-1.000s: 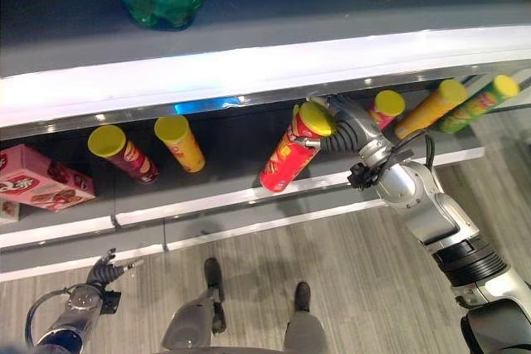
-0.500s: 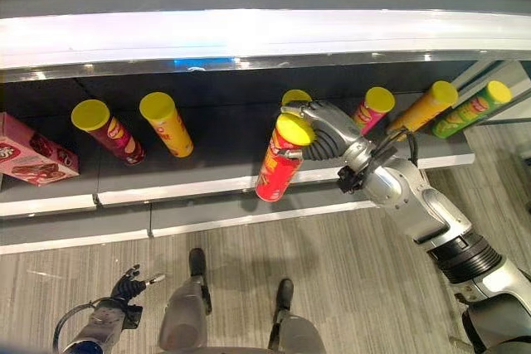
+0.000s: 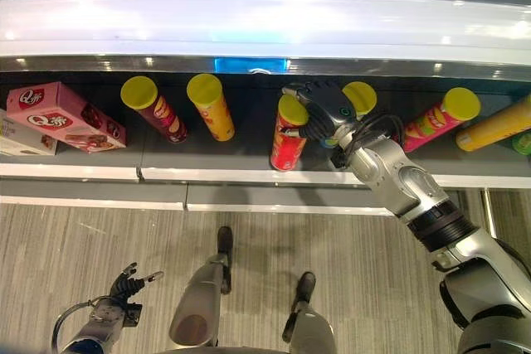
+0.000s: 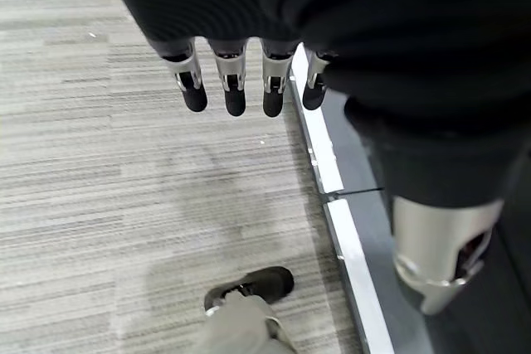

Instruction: Put the goods on the table back onto the shelves and tidy them up.

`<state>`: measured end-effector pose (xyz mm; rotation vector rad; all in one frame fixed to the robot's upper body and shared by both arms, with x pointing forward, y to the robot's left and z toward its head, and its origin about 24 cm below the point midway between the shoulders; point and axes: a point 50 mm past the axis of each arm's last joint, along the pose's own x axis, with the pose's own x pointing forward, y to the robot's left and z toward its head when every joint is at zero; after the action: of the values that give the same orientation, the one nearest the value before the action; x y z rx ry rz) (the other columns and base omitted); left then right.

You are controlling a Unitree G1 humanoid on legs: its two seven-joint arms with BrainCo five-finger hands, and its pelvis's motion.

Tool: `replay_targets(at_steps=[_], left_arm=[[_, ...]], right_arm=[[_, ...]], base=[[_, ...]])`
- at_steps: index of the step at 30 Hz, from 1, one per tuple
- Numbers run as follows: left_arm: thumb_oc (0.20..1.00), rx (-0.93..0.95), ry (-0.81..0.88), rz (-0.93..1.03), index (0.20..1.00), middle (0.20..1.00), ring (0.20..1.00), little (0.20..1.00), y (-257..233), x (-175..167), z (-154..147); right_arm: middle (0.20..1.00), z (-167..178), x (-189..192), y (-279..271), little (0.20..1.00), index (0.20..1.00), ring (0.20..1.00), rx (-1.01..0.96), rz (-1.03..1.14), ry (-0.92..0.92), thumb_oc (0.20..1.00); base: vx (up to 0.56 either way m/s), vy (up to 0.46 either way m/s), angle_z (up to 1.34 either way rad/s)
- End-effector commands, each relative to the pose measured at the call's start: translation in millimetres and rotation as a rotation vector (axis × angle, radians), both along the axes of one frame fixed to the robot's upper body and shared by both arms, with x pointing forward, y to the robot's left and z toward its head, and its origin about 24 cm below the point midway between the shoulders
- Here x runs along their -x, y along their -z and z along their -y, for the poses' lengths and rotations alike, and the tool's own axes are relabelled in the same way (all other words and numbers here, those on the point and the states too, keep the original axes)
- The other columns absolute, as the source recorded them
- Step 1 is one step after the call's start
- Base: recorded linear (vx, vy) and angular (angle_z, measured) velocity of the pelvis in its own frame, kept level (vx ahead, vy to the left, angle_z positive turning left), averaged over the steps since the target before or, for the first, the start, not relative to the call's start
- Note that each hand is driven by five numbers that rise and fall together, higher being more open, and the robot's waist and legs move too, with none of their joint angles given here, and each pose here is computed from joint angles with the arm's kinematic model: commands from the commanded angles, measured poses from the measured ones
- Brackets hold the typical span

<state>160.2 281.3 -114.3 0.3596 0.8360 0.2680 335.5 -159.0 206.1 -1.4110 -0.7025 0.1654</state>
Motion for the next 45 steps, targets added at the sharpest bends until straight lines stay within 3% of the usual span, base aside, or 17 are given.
replay_targets(at_steps=[1,20,45], left_arm=[[1.000,-0.074,0.033,0.043,1.000,1.000,1.000,1.000,-12,-9,-12],[1.000,-0.051,0.034,0.134,1.000,1.000,1.000,1.000,-17,-25,4],[1.000,-0.041,0.029,0.136,1.000,1.000,1.000,1.000,-17,-33,11]], right_arm=[[0.200,-2,-3,-37,0.200,0.200,0.200,-0.065,0.218,0.018,0.200],[0.200,34,-16,-55,0.200,0.200,0.200,-0.220,0.484,0.274,0.200],[0.200,2,4,-27,0.200,0.200,0.200,-0.152,0.386,0.090,0.200]], base=[[-0.04,-0.003,0.10],[0.00,0.012,0.07],[0.00,0.001,0.00]])
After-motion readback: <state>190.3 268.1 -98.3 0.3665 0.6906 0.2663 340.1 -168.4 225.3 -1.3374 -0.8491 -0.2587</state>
